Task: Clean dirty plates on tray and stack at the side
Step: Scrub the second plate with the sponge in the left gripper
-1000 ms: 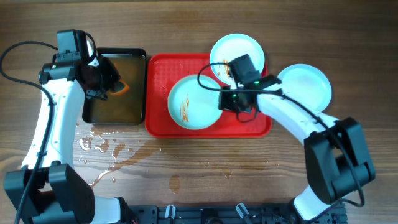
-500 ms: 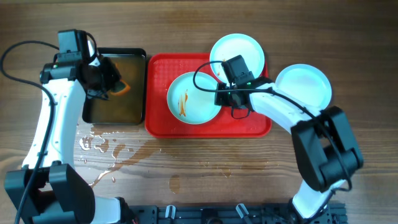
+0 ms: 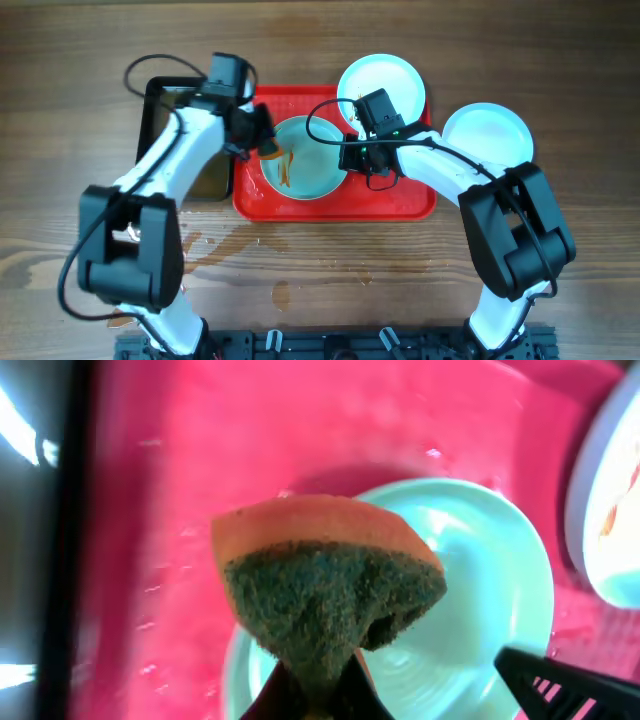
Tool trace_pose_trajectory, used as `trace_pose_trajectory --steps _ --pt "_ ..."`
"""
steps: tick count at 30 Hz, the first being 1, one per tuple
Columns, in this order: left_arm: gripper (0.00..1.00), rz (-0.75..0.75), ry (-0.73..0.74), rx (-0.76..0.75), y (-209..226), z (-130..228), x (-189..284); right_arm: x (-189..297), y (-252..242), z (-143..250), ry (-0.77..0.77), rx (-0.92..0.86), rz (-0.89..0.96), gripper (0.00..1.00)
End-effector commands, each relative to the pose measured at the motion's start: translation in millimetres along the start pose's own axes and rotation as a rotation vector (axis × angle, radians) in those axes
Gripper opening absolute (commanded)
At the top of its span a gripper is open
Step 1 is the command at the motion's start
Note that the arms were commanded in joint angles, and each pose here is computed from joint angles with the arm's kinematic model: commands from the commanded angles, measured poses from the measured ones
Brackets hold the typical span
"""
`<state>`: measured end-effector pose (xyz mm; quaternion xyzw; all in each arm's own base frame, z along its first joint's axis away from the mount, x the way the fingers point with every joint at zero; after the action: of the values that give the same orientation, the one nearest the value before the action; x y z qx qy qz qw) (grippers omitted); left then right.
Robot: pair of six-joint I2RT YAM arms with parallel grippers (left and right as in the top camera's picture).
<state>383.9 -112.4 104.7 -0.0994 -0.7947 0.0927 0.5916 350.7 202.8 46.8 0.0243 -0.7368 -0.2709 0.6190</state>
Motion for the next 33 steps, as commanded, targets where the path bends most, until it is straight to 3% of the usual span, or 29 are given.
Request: trace_pose_trajectory --steps 1,5,9,14,16,19,24,28,31,33 --pt "0.04 0.027 0.028 -0.107 -19 8 -23 -13 -9 5 0.034 -0.021 0.032 0.04" --pt "0.04 -0.002 0.111 -0.119 -18 24 -56 -13 -9 5 0.034 -0.021 0.032 0.04" --pt "0.04 -0.021 0.235 -0.097 -12 47 -60 -13 -8 5 0.032 -0.02 0.03 0.04" --pt "0.04 0.153 0.426 -0.244 -30 84 -48 -13 -8 5 0.031 -0.02 0.029 0.04" --pt "0.04 0.213 0.44 -0.301 -40 89 -47 -13 -8 5 0.03 -0.019 0.028 0.04" --pt "0.04 0.156 0.341 -0.313 -40 72 -56 -13 -8 5 0.031 -0.02 0.028 0.04" --pt "0.04 -0.191 0.041 -0.081 -10 18 -66 -13 -8 5 0.03 -0.019 0.028 0.04" --pt "0.04 -0.437 -0.082 0.108 18 8 -57 -13 -8 5 0.03 -0.019 0.028 0.04" --pt "0.04 -0.357 0.042 0.045 9 26 -60 -13 -8 5 0.03 -0.019 0.028 0.04" --pt "0.04 -0.06 0.249 -0.123 -22 55 -62 -13 -8 5 0.03 -0.019 0.028 0.04"
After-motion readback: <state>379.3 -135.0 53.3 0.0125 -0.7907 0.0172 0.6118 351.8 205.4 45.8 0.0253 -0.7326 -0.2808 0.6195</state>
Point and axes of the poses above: each gripper's point midway between its finger pads, its own x axis back along the fingers, its own y axis along the line the jaws close on, z = x × y, the point moved 5 cm from there along x, back along the fingers, and after that the axes turned 14 degrees about -x, right-handed, at the moved point
